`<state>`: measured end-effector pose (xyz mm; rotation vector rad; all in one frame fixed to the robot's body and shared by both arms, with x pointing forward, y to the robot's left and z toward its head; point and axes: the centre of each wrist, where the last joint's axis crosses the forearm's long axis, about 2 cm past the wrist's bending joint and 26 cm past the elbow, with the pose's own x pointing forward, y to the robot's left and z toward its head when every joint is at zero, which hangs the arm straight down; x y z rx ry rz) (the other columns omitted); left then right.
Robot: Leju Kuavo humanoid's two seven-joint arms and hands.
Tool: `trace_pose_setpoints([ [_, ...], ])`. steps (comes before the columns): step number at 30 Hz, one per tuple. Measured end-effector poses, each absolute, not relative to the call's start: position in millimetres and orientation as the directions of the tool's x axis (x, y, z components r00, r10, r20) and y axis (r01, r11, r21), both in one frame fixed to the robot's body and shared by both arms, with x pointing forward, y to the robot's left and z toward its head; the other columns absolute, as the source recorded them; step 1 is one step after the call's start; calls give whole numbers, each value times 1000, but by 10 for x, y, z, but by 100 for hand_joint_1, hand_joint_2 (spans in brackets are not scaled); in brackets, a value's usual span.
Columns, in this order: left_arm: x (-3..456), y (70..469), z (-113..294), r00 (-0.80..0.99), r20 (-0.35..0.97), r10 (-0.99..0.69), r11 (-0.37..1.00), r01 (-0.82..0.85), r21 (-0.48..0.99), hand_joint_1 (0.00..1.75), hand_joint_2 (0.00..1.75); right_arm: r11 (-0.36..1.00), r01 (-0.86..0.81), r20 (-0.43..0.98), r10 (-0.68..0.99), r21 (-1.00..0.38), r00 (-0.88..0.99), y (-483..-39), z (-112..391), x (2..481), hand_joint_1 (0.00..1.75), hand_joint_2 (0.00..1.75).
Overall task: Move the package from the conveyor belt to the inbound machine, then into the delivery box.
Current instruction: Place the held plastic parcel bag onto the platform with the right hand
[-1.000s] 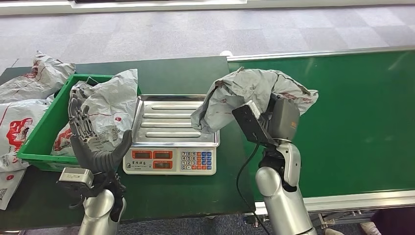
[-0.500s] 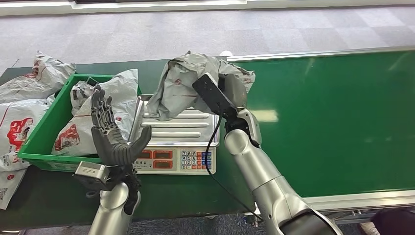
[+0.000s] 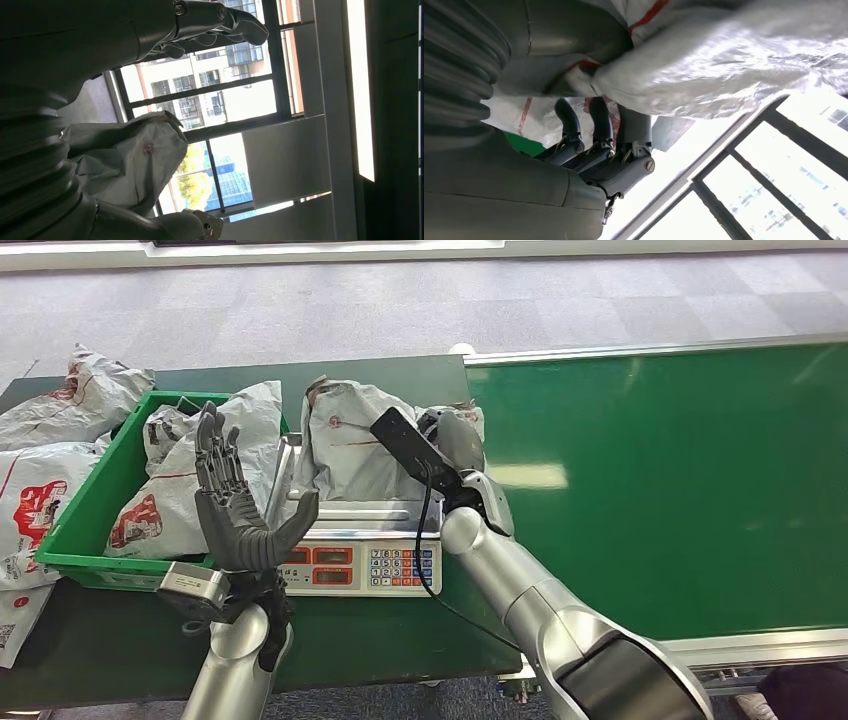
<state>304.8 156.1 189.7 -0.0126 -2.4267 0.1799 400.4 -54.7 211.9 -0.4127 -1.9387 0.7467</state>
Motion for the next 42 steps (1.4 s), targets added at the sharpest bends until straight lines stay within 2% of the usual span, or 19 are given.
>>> trace_pose_setpoints([
  [3, 3065, 1558, 1911, -762, 645, 61, 991, -29, -129, 0, 175, 760, -88, 696, 534, -644, -480, -579, 2104, 4035, 0, 0],
  [7, 3090, 1552, 1933, -764, 642, 58, 994, -17, -109, 0, 175, 783, -213, 755, 428, -584, -496, -665, 2069, 4075, 0, 0],
  [11, 3085, 1556, 1937, -762, 647, 26, 998, -23, -67, 0, 175, 834, -282, 779, 247, -474, -576, -823, 2069, 4032, 0, 0],
  [14, 3060, 1580, 1940, -758, 653, 1, 998, -36, -43, 0, 175, 879, -239, 735, 167, -413, -657, -1017, 2137, 3902, 0, 0],
  [19, 3026, 1621, 1942, -748, 663, -28, 998, -60, -25, 0, 175, 944, -74, 637, 159, -323, -754, -1340, 2331, 3619, 0, 0],
  [21, 3019, 1627, 1947, -743, 668, -37, 998, -66, -18, 0, 175, 954, 1, 591, 186, -299, -785, -1432, 2413, 3523, 0, 87],
  [23, 3011, 1631, 1950, -730, 681, -60, 997, -76, 6, 0, 175, 951, 158, 515, 279, -267, -811, -1520, 2500, 3400, 0, 175],
  [26, 3012, 1622, 1953, -682, 717, -144, 990, -98, 106, 0, 175, 855, 500, 358, 513, -136, -780, -1654, 2691, 3142, 0, 175],
  [29, 3089, 1586, 1949, -609, 736, -298, 951, -120, 285, 0, 175, 754, 656, 254, 629, 32, -735, -1816, 2903, 2850, 0, 175],
  [31, 3154, 1559, 1938, -582, 731, -356, 927, -122, 355, 0, 175, 726, 680, 212, 652, 102, -728, -1907, 3027, 2703, 0, 175],
  [35, 3233, 1528, 1921, -570, 730, -378, 915, -109, 388, 0, 175, 699, 692, 164, 672, 179, -722, -2013, 3178, 2537, 0, 175],
  [42, 3507, 1370, 1763, -565, 691, -451, 827, 26, 561, 0, 175, 699, 681, 148, 666, 219, -731, -2050, 3231, 2479, 0, 175],
])
